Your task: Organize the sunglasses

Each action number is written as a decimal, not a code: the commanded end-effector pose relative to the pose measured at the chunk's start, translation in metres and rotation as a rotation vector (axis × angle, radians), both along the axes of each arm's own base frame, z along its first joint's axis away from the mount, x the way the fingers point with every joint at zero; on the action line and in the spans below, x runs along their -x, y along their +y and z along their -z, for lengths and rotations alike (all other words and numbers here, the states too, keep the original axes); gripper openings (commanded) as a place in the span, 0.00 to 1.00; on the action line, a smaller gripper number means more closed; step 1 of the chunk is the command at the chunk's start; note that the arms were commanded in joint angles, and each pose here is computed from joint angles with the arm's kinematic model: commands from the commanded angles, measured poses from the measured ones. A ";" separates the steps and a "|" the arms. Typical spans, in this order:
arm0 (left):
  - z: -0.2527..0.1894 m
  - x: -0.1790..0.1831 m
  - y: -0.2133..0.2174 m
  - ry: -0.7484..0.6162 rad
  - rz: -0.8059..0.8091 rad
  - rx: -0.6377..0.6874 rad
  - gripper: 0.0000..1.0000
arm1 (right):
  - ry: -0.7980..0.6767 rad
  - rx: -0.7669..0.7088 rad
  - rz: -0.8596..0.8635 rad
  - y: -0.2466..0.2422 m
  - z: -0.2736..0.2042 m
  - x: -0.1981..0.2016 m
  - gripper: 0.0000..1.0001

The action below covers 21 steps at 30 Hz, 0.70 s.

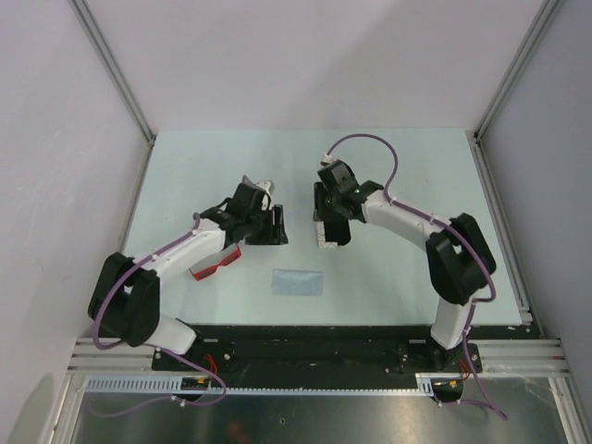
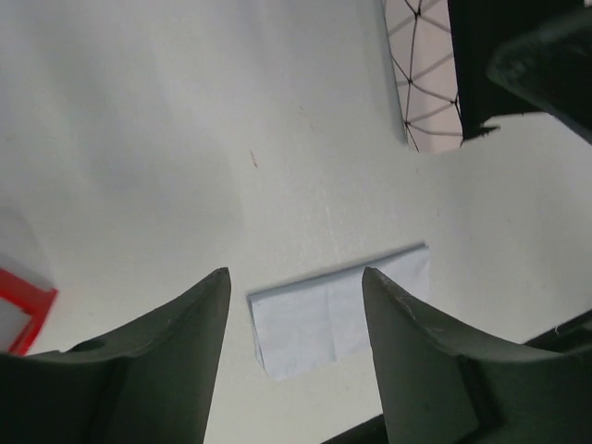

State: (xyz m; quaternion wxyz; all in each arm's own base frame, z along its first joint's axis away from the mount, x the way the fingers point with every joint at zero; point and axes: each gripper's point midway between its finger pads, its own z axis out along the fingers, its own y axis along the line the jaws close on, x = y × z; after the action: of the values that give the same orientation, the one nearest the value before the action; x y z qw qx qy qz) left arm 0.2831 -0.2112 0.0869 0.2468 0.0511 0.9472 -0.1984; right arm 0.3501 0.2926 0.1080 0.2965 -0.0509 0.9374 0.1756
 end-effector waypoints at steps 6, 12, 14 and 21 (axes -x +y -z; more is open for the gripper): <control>-0.036 -0.026 0.026 -0.129 -0.096 -0.012 0.70 | -0.074 0.140 0.101 0.003 0.014 -0.078 0.47; -0.037 -0.028 0.040 -0.133 -0.125 -0.020 0.72 | -0.085 0.174 0.118 0.005 0.022 -0.095 0.49; -0.037 -0.029 0.045 -0.132 -0.136 -0.022 0.72 | -0.079 0.191 0.130 0.003 0.027 -0.096 0.52; -0.034 -0.031 0.052 -0.119 -0.135 -0.029 0.73 | -0.046 0.209 0.120 0.000 0.044 -0.096 0.58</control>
State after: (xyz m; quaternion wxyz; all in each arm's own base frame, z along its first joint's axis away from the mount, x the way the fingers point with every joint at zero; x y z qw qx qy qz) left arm 0.3114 -0.1644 0.1115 0.3030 -0.0058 0.9385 -0.1655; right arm 0.4353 0.2940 0.0637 0.3156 -0.0306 0.9461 0.0659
